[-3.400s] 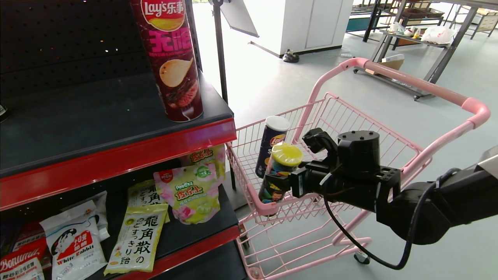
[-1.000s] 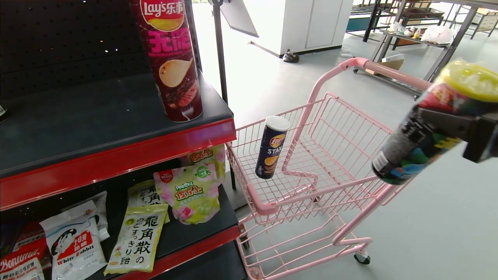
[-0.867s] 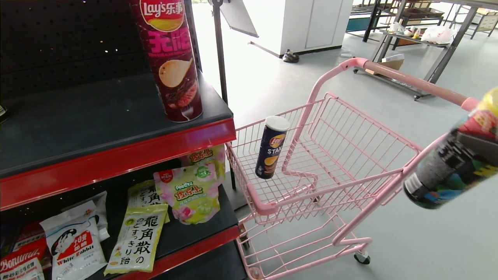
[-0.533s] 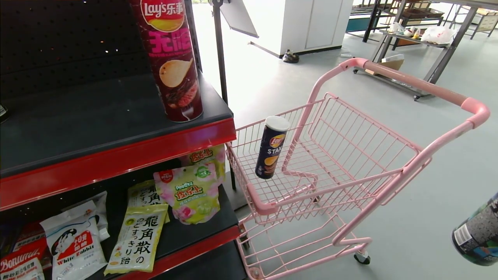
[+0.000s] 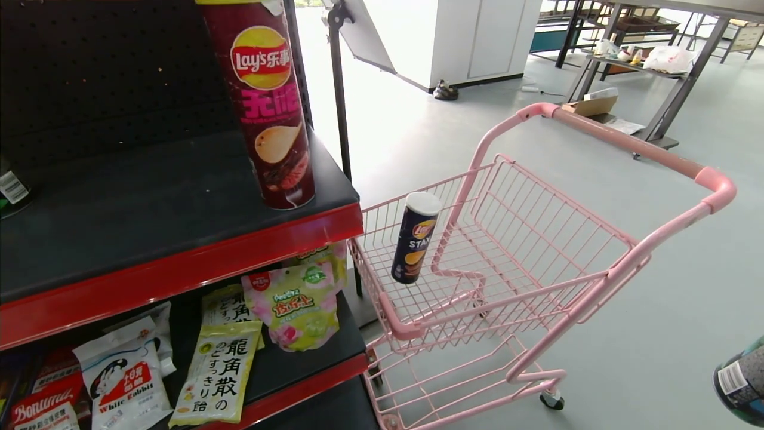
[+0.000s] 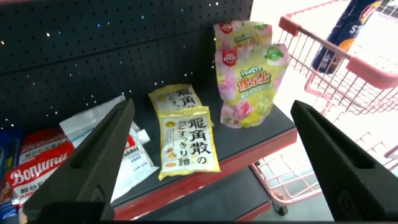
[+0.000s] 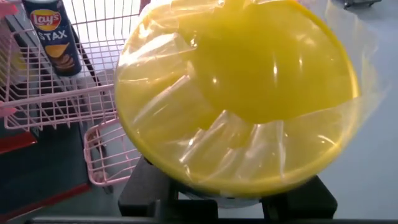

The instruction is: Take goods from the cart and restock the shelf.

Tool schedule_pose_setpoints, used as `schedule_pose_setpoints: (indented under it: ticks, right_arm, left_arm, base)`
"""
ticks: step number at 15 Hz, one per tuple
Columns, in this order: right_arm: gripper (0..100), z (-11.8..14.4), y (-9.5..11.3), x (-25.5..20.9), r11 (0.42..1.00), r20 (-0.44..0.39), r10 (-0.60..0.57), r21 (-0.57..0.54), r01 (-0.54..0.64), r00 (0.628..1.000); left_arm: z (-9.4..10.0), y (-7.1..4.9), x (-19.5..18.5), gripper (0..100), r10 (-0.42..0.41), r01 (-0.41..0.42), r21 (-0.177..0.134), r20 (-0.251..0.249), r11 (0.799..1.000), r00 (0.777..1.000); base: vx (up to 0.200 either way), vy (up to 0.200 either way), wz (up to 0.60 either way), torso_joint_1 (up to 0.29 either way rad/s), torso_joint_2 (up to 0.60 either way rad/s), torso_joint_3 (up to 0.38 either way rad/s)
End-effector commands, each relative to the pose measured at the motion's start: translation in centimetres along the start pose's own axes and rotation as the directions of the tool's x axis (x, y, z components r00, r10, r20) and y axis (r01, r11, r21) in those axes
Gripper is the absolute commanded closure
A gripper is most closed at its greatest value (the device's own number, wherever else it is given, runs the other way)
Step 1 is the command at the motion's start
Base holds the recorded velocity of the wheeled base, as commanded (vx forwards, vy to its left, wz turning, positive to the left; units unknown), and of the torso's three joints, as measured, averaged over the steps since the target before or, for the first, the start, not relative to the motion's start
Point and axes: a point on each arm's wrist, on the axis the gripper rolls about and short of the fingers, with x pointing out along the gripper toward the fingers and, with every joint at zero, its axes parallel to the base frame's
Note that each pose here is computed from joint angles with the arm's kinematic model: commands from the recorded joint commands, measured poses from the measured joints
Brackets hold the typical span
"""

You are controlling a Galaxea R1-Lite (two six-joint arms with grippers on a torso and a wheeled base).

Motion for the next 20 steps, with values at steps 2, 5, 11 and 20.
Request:
schedule_pose_setpoints:
  ticks: [2,5,11,20]
  right_arm:
    - [100,-0.02,-0.02,-0.13,1.0,0.007,0.003,0.0,-0.003,1.0]
    - [100,-0.03,0.0,-0.07,1.0,0.003,0.005,-0.001,-0.005,1.0]
    - [100,0.03,0.02,-0.02,1.0,0.004,0.011,-0.003,-0.011,1.0]
    - [100,0.08,0.13,0.17,0.999,0.001,0.042,-0.008,-0.042,0.999]
  left_arm:
    - [0.01,0.0,0.0,0,0.0,0.0,0.0,0.0,1.0,1.0]
    - [0.01,0.0,0.0,0,0.0,0.0,0.0,0.0,1.0,1.0]
    - [-0.03,0.0,0.01,0,0.0,0.0,0.001,-0.002,1.0,1.0]
    - [-0.03,0.0,0.01,0,0.0,0.0,0.0,-0.002,1.0,1.0]
  base:
    - [0.0,0.0,0.0,0.146,-0.49,-0.351]
    - [0.0,0.0,0.0,0.17,-0.54,-0.372]
    - [0.0,0.0,0.0,0.203,-0.59,-0.384]
    - [0.0,0.0,0.07,0.137,-0.34,-0.205]
